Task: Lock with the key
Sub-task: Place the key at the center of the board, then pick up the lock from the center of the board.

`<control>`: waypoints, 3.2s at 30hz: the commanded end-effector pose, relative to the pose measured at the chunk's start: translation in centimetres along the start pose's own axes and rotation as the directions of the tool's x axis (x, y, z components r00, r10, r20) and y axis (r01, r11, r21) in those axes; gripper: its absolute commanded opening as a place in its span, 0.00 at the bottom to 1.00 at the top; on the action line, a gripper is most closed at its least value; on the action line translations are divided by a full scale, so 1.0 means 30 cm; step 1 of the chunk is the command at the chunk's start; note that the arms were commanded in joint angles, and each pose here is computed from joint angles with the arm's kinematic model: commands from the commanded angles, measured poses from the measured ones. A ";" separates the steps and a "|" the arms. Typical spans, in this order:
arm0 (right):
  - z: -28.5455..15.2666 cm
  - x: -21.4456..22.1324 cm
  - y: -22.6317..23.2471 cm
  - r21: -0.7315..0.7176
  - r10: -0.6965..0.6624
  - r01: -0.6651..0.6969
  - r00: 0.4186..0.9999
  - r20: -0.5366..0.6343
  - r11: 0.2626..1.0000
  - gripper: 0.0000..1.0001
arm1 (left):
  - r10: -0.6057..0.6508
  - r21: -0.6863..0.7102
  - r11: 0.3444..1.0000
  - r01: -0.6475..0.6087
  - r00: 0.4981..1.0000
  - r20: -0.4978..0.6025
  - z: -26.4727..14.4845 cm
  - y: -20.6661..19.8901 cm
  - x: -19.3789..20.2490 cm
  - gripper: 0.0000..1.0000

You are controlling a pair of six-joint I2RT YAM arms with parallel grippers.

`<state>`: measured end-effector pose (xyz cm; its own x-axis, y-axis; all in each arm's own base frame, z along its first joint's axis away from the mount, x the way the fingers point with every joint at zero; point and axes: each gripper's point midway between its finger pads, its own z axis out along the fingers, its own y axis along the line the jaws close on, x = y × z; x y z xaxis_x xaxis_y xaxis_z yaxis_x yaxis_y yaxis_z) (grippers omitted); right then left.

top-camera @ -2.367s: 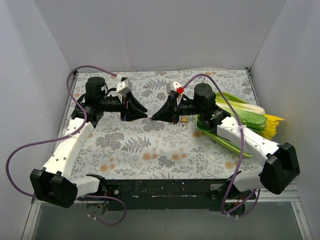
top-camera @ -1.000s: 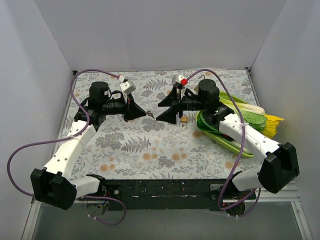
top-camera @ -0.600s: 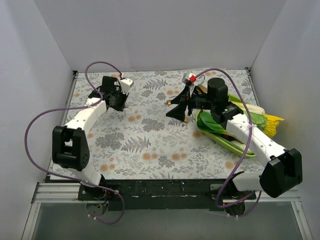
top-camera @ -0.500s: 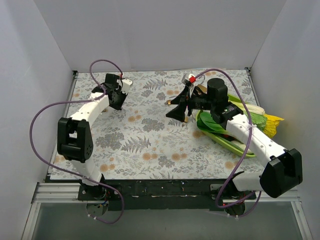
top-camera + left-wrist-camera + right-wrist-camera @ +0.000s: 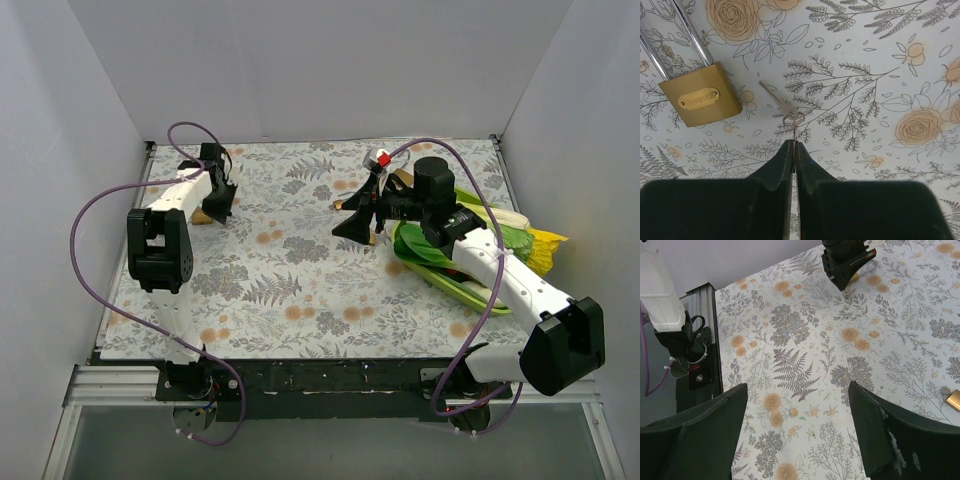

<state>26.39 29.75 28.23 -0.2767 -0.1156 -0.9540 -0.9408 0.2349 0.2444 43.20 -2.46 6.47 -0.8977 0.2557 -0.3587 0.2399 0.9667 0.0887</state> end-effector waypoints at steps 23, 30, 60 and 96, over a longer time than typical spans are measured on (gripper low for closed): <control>0.008 -0.012 -0.008 -0.006 -0.017 0.017 1.000 0.022 1.000 0.90 | -0.055 0.002 0.998 0.055 0.993 0.105 0.089 0.003 -0.062 0.05; 0.017 -0.003 -0.033 0.013 -0.013 0.013 1.000 -0.002 1.000 0.90 | -0.065 0.065 0.997 0.051 0.973 0.222 -0.062 -0.025 -0.149 0.66; 0.030 0.542 -0.504 0.310 0.171 0.052 0.744 -0.646 0.949 0.67 | -0.113 0.476 0.872 -0.112 0.901 0.420 -0.585 -0.286 -0.161 0.98; 0.084 0.728 -0.499 0.094 -0.074 0.232 0.626 -0.776 0.968 0.48 | -0.123 0.499 0.859 -0.109 0.904 0.410 -0.575 -0.302 -0.148 0.98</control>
<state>37.27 23.99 3.44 -0.4219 -0.7873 -0.4496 -0.8839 0.4675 0.0108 39.24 -12.10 21.25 -0.7276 0.1153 -0.6762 0.4631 0.8098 -0.3602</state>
